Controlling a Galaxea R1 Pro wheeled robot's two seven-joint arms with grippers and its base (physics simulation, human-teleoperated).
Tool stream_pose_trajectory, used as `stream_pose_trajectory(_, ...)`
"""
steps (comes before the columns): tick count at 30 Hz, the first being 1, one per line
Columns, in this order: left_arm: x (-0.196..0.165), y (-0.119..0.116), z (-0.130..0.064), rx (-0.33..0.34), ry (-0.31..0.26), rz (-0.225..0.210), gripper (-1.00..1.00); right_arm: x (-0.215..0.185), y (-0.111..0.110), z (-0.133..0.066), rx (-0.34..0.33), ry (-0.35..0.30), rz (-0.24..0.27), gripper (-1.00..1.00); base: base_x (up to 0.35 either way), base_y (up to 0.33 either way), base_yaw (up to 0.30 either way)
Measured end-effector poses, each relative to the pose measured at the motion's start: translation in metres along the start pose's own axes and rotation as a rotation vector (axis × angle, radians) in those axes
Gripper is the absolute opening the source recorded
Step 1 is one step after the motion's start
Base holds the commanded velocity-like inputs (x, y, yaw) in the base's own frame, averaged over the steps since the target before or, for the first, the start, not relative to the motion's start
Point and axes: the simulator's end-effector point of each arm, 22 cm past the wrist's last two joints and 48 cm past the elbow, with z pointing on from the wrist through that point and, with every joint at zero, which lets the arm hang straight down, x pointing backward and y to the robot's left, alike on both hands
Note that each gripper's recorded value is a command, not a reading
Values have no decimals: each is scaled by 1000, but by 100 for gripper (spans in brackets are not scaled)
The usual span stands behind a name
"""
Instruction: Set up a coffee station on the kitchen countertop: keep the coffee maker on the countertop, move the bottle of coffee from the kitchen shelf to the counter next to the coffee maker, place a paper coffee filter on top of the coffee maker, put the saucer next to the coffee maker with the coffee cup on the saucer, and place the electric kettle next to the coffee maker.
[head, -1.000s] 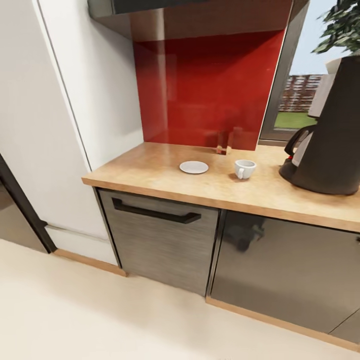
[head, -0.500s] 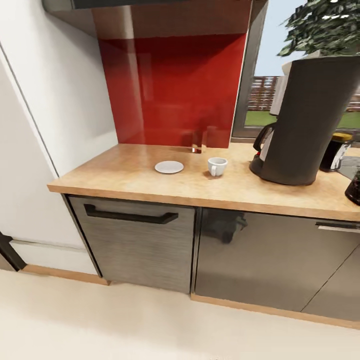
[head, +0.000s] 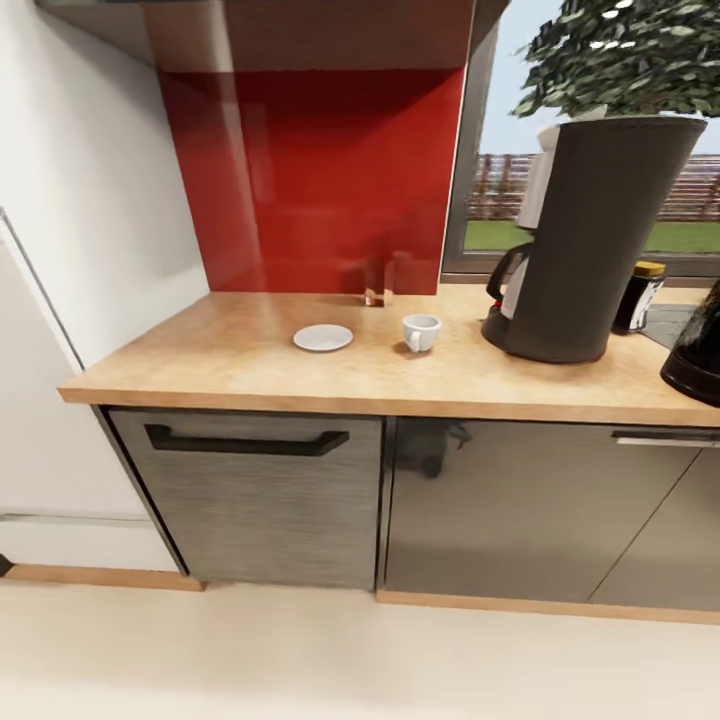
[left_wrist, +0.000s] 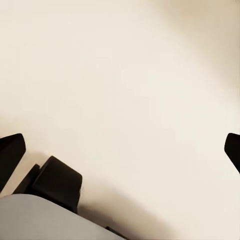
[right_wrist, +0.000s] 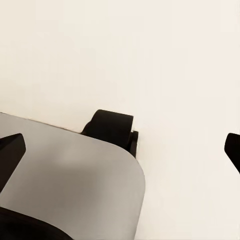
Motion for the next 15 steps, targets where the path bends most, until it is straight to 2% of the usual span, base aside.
stream_pose_trajectory(15, -1, 1, 0, -1, -1, 0, 100, 0, 0, 0, 0, 0, 0, 100, 9, 315, -4)
